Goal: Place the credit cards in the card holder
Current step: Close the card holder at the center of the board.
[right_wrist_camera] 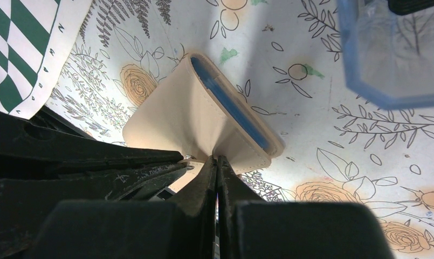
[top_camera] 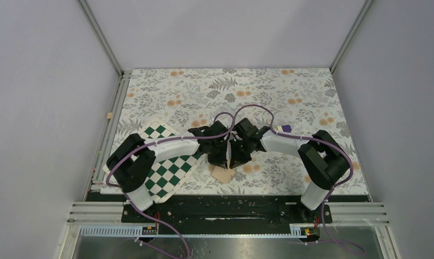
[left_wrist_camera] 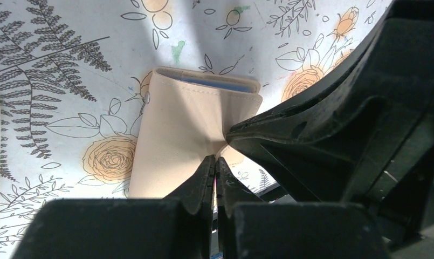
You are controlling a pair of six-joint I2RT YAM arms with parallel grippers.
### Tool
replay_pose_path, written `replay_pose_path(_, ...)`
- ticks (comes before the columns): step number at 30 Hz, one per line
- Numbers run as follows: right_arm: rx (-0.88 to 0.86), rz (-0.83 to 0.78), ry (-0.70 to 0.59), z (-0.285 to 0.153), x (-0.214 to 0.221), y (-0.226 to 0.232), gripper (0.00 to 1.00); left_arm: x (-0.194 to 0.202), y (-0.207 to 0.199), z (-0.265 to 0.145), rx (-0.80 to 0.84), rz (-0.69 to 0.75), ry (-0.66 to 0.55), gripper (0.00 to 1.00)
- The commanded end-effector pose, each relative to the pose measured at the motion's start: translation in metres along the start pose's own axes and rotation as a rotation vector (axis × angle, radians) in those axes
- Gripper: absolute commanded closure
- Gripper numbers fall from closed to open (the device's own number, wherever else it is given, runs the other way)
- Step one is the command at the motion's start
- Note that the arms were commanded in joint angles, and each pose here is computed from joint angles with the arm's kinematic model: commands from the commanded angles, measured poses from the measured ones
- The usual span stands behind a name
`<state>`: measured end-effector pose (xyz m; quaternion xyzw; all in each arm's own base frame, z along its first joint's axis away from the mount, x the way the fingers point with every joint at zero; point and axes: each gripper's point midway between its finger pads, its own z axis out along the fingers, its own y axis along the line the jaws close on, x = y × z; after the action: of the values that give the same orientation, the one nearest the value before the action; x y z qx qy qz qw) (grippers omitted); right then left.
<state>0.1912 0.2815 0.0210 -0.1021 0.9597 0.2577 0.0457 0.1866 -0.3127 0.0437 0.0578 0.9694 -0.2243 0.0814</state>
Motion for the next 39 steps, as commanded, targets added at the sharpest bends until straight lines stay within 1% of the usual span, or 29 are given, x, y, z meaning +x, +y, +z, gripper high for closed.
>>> replay_pose_path(1, 0.014, -0.023, 0.025, -0.001, 0.009, -0.003, 1.00, -0.004, -0.005, 0.002, 0.025, 0.002, -0.007, 1.00)
replay_pose_path(11, 0.006, -0.023, 0.021, -0.003, 0.007, -0.001, 1.00, 0.006, 0.008, 0.007, -0.010, -0.024, 0.013, 1.00)
replay_pose_path(14, 0.000, -0.024, 0.018, -0.003, 0.007, 0.001, 1.00, 0.008, 0.018, 0.008, -0.053, -0.033, 0.010, 1.00)
replay_pose_path(20, -0.032, -0.035, -0.005, -0.006, 0.005, 0.007, 1.00, 0.011, 0.027, 0.013, -0.090, -0.042, 0.020, 1.00)
replay_pose_path(27, -0.111, -0.072, -0.036, -0.014, 0.005, 0.019, 1.00, 0.006, 0.022, 0.013, -0.082, -0.028, 0.015, 1.00)
replay_pose_path(34, -0.181, -0.084, -0.027, -0.014, 0.009, 0.029, 1.00, 0.005, 0.020, 0.013, -0.077, -0.025, 0.015, 1.00)
replay_pose_path(39, -0.176, -0.074, -0.007, -0.008, 0.011, 0.027, 1.00, 0.005, 0.019, 0.012, -0.074, -0.023, 0.013, 1.00)
